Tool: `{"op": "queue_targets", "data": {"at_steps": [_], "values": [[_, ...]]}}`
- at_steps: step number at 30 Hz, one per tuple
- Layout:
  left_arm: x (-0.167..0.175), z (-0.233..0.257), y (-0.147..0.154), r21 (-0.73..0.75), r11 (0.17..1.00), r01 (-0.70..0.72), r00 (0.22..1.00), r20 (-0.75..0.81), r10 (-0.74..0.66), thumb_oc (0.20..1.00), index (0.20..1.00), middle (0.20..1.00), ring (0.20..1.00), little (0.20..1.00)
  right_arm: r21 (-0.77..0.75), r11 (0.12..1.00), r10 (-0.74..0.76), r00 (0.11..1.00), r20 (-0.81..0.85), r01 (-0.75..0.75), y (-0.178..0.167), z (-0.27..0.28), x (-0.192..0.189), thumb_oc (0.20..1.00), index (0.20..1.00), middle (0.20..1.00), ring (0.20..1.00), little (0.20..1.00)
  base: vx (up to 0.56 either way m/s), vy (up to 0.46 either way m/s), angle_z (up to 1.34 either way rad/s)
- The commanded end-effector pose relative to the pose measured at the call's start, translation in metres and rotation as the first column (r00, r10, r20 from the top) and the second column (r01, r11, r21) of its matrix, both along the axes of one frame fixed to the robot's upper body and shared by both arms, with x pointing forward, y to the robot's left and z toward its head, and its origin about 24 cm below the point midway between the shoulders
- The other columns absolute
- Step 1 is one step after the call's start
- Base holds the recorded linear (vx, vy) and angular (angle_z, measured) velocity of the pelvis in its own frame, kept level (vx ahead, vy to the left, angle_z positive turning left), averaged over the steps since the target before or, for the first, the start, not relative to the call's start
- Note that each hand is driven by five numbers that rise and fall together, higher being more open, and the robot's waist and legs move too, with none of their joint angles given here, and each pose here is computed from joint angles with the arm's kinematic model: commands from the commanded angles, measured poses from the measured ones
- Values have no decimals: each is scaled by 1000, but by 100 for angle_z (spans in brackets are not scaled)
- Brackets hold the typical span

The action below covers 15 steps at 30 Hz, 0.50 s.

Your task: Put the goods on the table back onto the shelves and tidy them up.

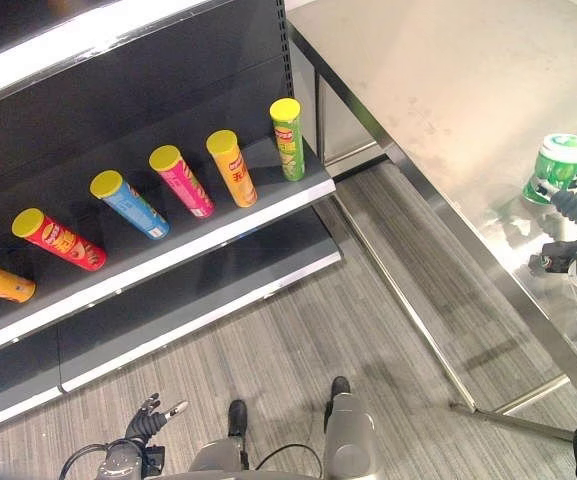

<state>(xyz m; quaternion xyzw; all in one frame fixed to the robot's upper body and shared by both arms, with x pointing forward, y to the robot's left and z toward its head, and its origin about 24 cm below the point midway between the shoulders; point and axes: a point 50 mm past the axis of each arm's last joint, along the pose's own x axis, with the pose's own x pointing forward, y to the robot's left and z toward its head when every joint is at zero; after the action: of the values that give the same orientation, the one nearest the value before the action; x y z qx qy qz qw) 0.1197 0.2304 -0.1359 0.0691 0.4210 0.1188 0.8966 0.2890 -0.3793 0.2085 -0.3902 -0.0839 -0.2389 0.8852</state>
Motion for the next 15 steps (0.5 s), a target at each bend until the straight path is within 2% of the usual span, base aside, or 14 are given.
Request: {"op": "queue_targets", "data": {"at_steps": [1,3,7,9,11,14,15], "values": [[13,12,19,78,997,-5,998,64,0,1000,1000,1000,1000,1000,-108,992,87,975,204,-65,20,40,-9,200,200,200,200,200,0,0,0],[15,13,20,84,996,-24,997,71,18,1000,1000,1000,1000,1000,-141,985,137,937,321,-96,34,55,-21,200,200,200,200,200,0,0,0],[14,13,22,93,995,-42,997,68,36,1000,1000,1000,1000,1000,-175,972,221,871,439,-158,55,70,-31,200,200,200,200,200,0,0,0],[15,12,21,91,995,-48,997,65,42,1000,1000,1000,1000,1000,-188,954,299,786,542,-233,75,83,-40,200,200,200,200,200,0,0,0],[15,12,21,92,995,-47,997,58,42,1000,1000,1000,1000,1000,-193,948,317,763,563,-252,80,86,-43,200,200,200,200,200,-6,17,10],[12,9,20,81,995,-57,998,41,54,1000,1000,1000,1000,1000,-210,906,413,663,624,-367,103,95,-49,200,200,200,200,200,4,35,14],[12,9,20,81,995,-58,998,41,55,1000,1000,1000,1000,1000,-210,906,414,663,624,-368,104,95,-49,200,200,200,200,200,14,41,21]]}}
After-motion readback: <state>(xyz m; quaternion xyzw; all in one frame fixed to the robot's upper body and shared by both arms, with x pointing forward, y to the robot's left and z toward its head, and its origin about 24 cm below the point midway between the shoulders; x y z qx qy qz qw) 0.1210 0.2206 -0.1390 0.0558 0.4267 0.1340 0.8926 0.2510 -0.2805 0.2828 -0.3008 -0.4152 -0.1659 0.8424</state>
